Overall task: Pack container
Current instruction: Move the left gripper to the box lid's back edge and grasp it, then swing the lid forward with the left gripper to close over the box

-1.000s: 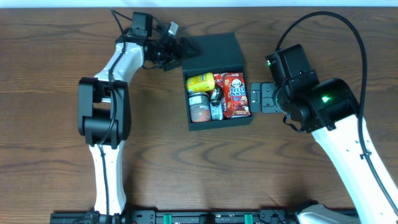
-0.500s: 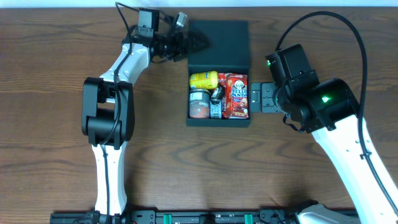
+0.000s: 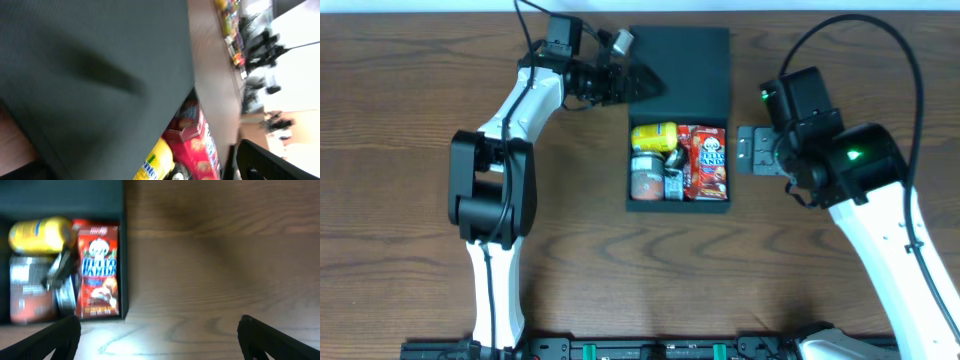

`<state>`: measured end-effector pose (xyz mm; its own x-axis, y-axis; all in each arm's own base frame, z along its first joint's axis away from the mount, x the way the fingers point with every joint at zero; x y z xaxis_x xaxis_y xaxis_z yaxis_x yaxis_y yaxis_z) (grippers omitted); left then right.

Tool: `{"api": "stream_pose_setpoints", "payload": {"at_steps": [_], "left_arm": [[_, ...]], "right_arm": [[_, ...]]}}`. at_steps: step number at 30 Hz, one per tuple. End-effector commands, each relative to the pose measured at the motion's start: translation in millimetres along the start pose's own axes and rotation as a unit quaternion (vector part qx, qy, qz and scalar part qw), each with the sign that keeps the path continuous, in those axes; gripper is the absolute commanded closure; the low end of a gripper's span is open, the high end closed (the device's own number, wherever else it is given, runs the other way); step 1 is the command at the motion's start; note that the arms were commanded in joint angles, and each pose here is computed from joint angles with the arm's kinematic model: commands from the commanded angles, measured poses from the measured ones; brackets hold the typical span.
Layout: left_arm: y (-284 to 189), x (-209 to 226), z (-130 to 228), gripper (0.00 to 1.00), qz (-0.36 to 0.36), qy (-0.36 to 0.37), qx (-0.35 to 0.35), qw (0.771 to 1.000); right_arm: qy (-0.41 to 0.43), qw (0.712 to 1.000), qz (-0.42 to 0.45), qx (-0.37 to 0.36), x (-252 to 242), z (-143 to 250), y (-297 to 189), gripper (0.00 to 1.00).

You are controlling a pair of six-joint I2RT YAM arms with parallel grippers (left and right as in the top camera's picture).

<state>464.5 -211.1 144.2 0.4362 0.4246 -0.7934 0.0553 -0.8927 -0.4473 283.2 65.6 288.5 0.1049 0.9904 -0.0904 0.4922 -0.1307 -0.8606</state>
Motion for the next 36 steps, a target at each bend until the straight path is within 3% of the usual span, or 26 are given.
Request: {"api": "stream_pose_setpoints", "payload": {"at_steps": [1,9,20,36], "left_arm": [[-4.6,-48.6,-0.3,0.05,-0.040,0.140,0.013,0.989],[-4.6,-86.5,8.1,0.05,-0.065,0.178,0.031,0.981],[-26.7,-108.1,47.7,0.05,-0.094,0.147,0.107,0.979],[-40.8,-174.8,92.3,0.05,-0.184,0.214,0.175,0.943]], "right_arm": [[0.023,1.000,0.012,-0.003,-12.2,-4.8,0.9,0.01],[0.040,0.999,0.022,-0.002,-23.6,-7.0,3.3,0.01],[0.055,0.998,0.034,-0.024,-37.0,-18.8,5.9,0.01],[0.109,0.992,0.064,-0.031,-74.4,-26.9,11.3,0.01]]}}
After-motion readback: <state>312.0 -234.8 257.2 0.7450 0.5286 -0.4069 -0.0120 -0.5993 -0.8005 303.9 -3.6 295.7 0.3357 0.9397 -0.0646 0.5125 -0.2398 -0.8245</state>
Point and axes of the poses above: each gripper's point midway between its finger pads, its own y axis out along the fingers, its own x axis along the line the jaws close on, z = x × y, the point moved 5 cm from there along -y, back along the fingers
